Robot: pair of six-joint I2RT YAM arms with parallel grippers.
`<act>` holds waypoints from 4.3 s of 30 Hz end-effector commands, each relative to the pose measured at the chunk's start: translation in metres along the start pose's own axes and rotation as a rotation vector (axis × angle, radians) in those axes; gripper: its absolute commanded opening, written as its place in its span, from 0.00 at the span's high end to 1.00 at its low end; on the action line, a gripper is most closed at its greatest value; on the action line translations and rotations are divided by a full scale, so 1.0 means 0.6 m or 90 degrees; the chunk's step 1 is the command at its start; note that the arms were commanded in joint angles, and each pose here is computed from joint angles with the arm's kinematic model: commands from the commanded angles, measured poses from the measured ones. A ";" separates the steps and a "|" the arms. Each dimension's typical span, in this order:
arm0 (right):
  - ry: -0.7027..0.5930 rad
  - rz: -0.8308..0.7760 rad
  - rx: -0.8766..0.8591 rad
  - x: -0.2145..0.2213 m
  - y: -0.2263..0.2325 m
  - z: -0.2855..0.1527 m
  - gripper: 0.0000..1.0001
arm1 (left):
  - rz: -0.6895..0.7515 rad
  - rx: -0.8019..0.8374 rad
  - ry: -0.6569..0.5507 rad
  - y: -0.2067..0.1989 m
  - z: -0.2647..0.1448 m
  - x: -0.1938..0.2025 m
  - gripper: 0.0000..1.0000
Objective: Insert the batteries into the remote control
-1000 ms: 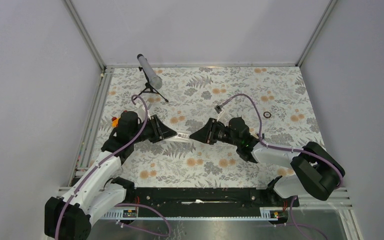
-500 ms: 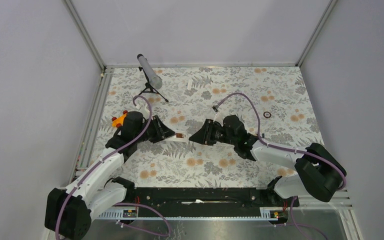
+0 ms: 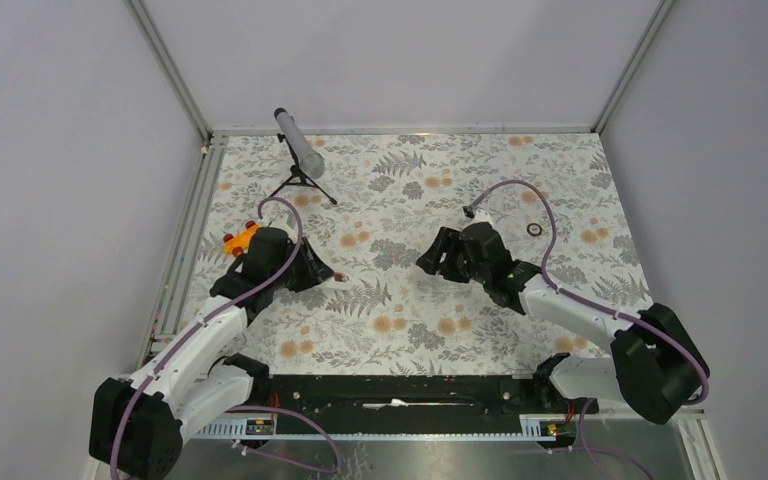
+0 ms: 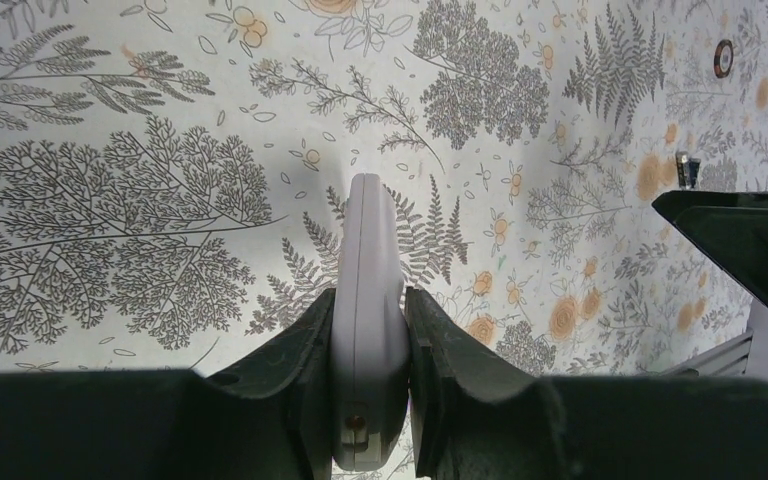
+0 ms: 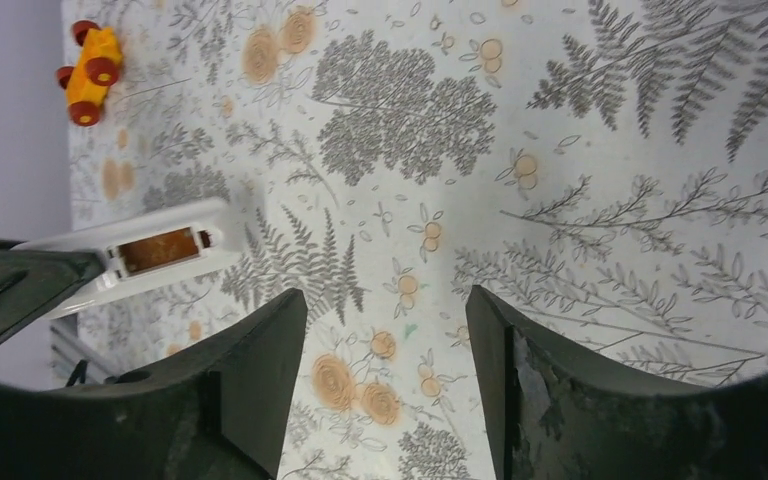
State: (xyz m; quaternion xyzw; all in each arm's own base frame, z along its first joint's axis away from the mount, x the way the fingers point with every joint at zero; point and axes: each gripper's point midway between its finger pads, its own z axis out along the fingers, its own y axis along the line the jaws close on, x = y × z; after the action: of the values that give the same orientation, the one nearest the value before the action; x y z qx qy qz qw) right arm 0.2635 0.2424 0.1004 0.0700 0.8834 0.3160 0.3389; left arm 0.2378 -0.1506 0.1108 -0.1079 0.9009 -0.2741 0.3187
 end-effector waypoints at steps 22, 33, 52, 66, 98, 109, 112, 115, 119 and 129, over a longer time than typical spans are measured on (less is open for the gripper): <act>0.206 -0.361 -0.641 0.064 0.240 -0.155 0.04 | 0.264 0.491 0.118 -0.231 -0.163 0.056 1.00; 0.327 -0.409 -0.720 0.159 0.258 -0.199 0.15 | 0.336 0.638 0.125 -0.279 -0.241 0.076 1.00; 0.301 -0.379 -0.765 0.135 0.291 -0.242 0.96 | 0.346 0.616 0.058 -0.291 -0.251 0.050 0.26; -0.036 -0.220 -0.255 -0.071 0.136 -0.127 0.98 | 0.300 0.222 -0.260 -0.333 -0.194 -0.251 0.17; -0.037 -0.039 0.051 -0.025 -0.061 -0.108 0.98 | 0.283 0.011 -0.313 -0.415 0.411 -0.387 0.17; -0.028 -0.014 0.041 -0.019 -0.055 -0.114 0.97 | 0.000 0.112 -0.329 -0.349 0.497 -0.446 0.21; -0.023 -0.005 0.037 -0.016 -0.052 -0.114 0.97 | -0.053 0.108 -0.357 -0.327 0.515 -0.456 0.20; -0.020 -0.002 0.034 -0.013 -0.051 -0.115 0.97 | -0.124 0.104 -0.383 -0.303 0.529 -0.471 0.20; -0.018 0.002 0.037 -0.011 -0.054 -0.115 0.96 | -0.240 0.108 -0.413 -0.259 0.545 -0.490 0.21; -0.004 0.007 0.043 -0.003 -0.058 -0.110 0.96 | -0.247 0.035 -0.476 -0.197 0.539 -0.518 0.22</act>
State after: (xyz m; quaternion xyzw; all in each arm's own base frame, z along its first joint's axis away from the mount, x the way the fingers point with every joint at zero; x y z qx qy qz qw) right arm 0.2238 0.1800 0.1163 0.0817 0.8943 0.2832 0.3367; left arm 0.6752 -0.2953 0.1019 -0.3332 0.7151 -0.3095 0.5308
